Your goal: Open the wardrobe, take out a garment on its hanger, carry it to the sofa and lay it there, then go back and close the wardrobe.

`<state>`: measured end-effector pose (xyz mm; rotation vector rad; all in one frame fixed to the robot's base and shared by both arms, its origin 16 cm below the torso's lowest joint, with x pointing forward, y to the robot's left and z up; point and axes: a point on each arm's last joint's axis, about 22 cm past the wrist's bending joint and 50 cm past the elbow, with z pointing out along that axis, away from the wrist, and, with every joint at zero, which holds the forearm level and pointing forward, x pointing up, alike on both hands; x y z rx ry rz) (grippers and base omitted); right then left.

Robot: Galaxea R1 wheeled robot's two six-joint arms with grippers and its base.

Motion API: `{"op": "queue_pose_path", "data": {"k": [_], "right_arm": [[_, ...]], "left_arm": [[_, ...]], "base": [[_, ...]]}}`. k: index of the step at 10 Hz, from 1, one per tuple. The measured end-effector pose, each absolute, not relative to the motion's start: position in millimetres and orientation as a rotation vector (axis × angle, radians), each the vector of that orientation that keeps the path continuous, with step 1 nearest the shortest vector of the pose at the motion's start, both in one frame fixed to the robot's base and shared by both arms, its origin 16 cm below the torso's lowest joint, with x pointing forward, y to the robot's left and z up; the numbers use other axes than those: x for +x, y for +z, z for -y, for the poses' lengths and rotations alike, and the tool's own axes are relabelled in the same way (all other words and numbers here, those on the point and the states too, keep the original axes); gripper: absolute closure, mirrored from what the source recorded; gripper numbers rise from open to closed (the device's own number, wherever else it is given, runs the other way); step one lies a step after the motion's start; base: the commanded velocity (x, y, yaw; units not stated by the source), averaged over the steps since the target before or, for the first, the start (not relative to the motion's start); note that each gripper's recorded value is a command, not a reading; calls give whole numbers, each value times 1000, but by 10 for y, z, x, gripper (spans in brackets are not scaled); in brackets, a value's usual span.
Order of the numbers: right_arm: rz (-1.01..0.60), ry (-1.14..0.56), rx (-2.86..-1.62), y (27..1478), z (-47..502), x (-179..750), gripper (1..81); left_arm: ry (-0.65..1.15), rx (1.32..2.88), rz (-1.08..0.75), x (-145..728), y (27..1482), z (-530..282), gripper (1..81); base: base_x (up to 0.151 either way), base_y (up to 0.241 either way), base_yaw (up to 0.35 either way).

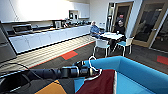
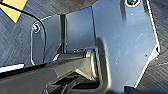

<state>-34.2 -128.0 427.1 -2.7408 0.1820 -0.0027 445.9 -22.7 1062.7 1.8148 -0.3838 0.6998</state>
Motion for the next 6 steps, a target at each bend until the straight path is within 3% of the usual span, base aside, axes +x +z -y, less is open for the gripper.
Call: {"op": "queue_pose_path", "data": {"k": [6], "right_arm": [[-185,19,-2743,4276,1290,-461,10]], "left_arm": [[694,1805,391,4428,10647,271,811]], "base": [[92,0,0]]}}
